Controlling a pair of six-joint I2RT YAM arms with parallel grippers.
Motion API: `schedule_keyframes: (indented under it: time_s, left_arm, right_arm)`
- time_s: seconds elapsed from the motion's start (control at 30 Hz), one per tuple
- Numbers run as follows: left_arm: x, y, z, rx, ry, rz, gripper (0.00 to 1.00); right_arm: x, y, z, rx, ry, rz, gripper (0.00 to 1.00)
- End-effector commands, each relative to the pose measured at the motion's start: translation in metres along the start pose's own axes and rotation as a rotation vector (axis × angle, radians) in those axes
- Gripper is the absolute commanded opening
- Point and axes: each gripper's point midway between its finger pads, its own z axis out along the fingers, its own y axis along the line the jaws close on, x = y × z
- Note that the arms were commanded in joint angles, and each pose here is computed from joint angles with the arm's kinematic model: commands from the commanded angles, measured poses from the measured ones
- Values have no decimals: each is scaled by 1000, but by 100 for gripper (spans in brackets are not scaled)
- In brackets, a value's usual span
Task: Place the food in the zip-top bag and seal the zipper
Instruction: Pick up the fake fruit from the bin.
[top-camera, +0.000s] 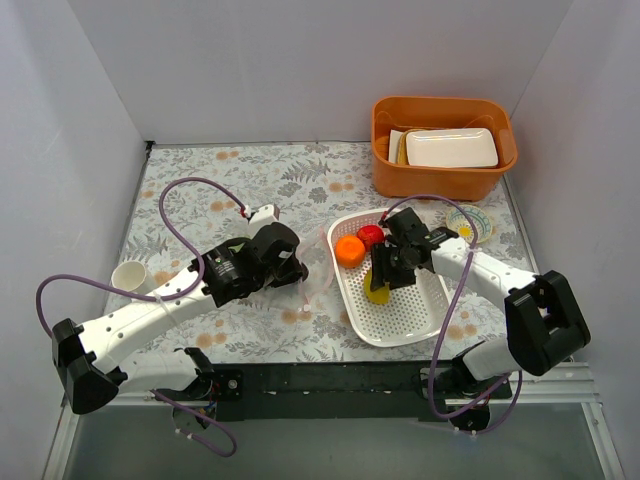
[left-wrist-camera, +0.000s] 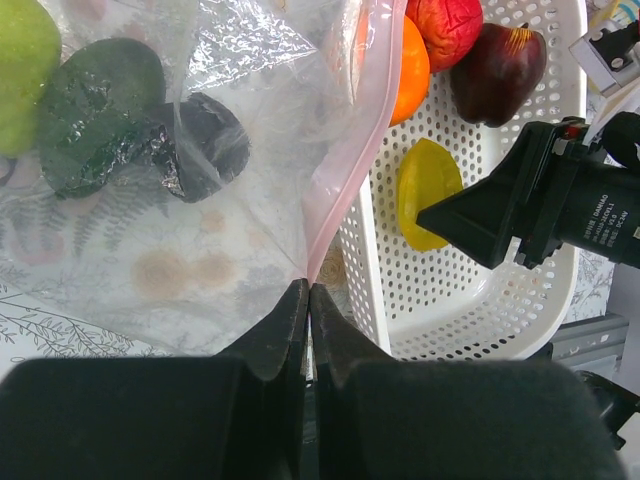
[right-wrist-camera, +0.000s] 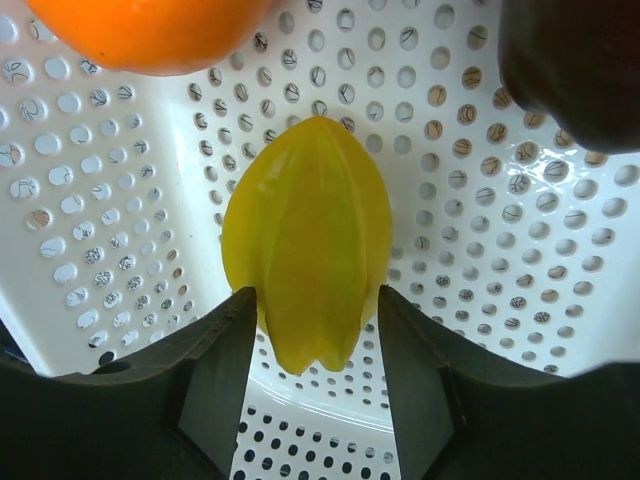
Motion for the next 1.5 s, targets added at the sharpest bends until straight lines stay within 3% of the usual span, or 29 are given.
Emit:
schedule_keyframes:
  time_s: [0.0,0.5,0.53,0.63,0.9,1.2,1.47]
  left_arm:
    - [-2,-1,1,5,-2,11,0]
    - [-2,2,-4,5,-6,-1,0]
    - [-2,2,-3,4,-5,0,0]
    - [-1,2,-2,-1,-2,3,0]
    - [0,4,-3,0,-1,2,0]
    - [0,5,-3,-2,-3,3,0]
    - [-1,3,-3,6,-2,0,0]
  right_arm:
    - [-17,6,-10,3,-41,-15,62]
    - [-22,8,6,1,-12,-31,78]
    - [-21,8,6,2,-9,-29,94]
    - [-18,7,9,3,-7,-25,98]
    - [-16,5,17,15,4,-18,98]
    - [-10,2,22,52,32,-20,88]
    - [-14,3,19,57,18,-17,67]
